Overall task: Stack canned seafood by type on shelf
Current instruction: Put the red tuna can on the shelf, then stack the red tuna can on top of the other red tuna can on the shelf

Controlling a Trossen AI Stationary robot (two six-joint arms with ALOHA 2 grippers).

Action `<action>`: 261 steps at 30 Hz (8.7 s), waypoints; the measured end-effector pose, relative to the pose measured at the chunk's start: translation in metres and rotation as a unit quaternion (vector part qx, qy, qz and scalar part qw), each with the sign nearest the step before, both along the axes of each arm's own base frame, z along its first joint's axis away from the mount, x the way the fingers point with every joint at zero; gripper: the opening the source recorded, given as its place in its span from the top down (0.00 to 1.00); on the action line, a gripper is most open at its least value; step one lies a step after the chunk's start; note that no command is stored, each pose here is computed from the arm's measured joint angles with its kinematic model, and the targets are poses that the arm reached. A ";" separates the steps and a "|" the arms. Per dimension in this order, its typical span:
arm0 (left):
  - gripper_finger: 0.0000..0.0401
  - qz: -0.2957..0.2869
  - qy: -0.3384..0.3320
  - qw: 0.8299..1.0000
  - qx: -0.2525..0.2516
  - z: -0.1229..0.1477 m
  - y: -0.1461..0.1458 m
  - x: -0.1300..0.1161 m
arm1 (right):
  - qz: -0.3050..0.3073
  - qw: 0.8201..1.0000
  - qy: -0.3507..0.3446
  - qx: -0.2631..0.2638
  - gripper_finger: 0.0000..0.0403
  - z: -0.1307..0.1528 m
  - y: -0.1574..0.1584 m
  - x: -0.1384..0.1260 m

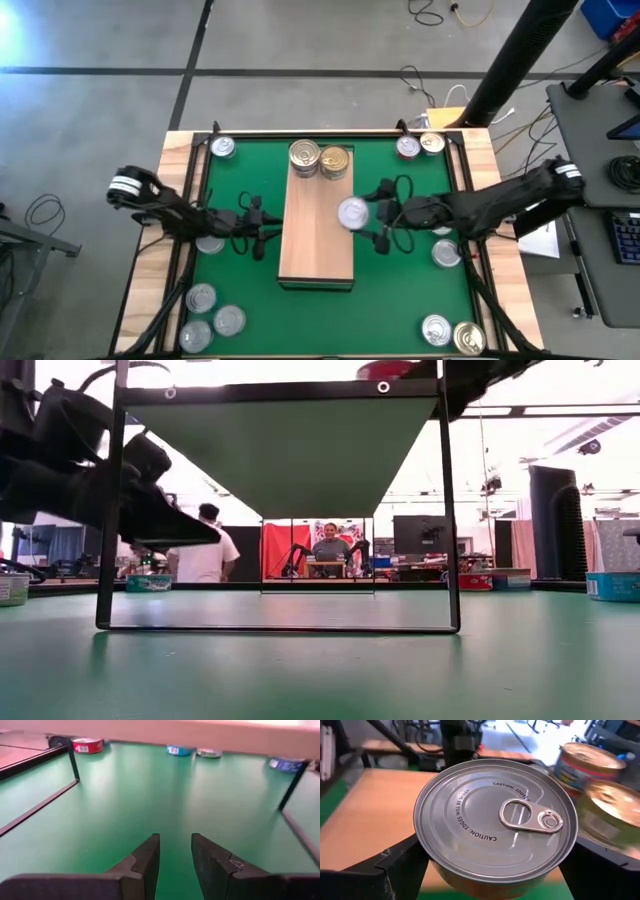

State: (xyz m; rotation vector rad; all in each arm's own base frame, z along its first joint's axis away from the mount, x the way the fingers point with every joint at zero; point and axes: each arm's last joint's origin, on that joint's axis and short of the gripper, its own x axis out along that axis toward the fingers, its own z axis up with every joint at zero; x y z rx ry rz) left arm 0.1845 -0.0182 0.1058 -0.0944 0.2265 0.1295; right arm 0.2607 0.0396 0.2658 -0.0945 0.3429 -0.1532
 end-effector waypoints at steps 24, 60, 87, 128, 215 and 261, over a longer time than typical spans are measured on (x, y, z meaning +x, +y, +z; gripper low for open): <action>0.76 0.080 0.246 0.960 0.105 0.140 0.001 0.005 | -0.048 0.995 0.081 -0.018 0.02 -0.054 -0.034 0.090; 0.81 -0.119 0.285 0.940 0.147 0.156 0.022 0.154 | -0.009 0.996 0.071 0.052 0.02 -0.055 -0.030 0.096; 0.81 -0.090 0.345 0.927 0.118 0.158 0.031 0.137 | -0.014 0.988 0.146 0.054 0.02 -0.061 -0.030 0.085; 0.81 0.139 0.411 0.885 0.169 0.188 0.039 0.043 | -0.044 0.971 0.230 0.055 0.02 -0.010 -0.030 0.021; 0.75 -0.105 0.119 0.987 -0.026 0.002 -0.037 0.019 | 0.019 0.977 0.113 0.177 0.98 -0.139 -0.004 -0.065; 0.47 -0.032 -0.016 0.999 0.012 -0.070 -0.051 0.095 | 0.008 0.983 0.098 0.158 0.79 -0.176 0.005 -0.020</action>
